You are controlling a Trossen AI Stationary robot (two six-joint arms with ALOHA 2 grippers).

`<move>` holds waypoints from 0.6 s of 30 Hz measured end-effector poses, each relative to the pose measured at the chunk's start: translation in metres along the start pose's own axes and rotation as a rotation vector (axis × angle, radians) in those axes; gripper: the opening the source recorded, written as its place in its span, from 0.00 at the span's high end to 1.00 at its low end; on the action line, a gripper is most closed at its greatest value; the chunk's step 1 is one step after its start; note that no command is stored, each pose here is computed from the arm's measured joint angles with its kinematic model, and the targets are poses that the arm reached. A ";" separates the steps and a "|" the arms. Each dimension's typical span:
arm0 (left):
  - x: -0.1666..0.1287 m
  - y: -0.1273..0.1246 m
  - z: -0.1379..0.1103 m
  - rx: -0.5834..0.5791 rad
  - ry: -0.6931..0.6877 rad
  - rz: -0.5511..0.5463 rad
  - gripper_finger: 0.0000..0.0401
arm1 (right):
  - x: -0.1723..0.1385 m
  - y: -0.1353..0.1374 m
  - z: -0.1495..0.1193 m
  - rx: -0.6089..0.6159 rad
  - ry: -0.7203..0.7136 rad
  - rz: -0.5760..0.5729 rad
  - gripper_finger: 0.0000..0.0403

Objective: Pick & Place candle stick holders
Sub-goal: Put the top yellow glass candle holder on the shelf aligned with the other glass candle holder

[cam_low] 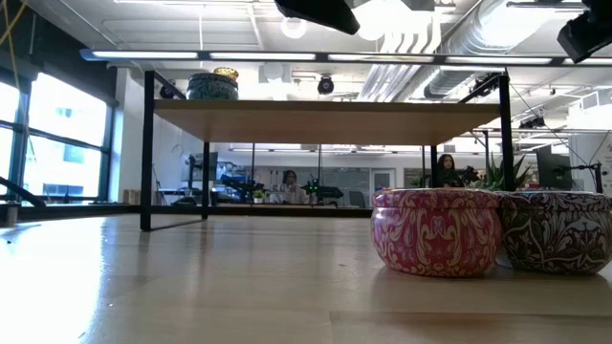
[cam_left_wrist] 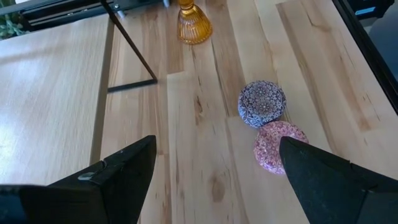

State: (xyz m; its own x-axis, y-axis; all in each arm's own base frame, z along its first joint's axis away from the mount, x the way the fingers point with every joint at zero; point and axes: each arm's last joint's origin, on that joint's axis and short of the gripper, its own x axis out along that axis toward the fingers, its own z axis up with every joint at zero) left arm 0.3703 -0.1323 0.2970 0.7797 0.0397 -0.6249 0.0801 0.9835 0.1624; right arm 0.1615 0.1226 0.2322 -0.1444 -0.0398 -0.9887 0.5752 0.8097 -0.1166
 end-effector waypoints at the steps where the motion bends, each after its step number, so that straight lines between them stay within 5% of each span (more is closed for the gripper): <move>1: 0.000 0.000 0.000 0.000 -0.001 0.000 0.17 | 0.001 0.001 0.000 -0.007 -0.004 0.007 0.37; 18: 0.000 -0.001 0.002 -0.004 -0.022 -0.022 0.17 | 0.003 0.000 0.008 -0.051 -0.093 -0.001 0.36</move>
State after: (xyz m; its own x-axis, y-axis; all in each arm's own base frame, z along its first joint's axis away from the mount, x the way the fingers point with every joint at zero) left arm 0.3714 -0.1335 0.2989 0.7912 0.0142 -0.6114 0.0948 0.9848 0.1456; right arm 0.1678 0.1182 0.2287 -0.0682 -0.0923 -0.9934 0.5329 0.8384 -0.1145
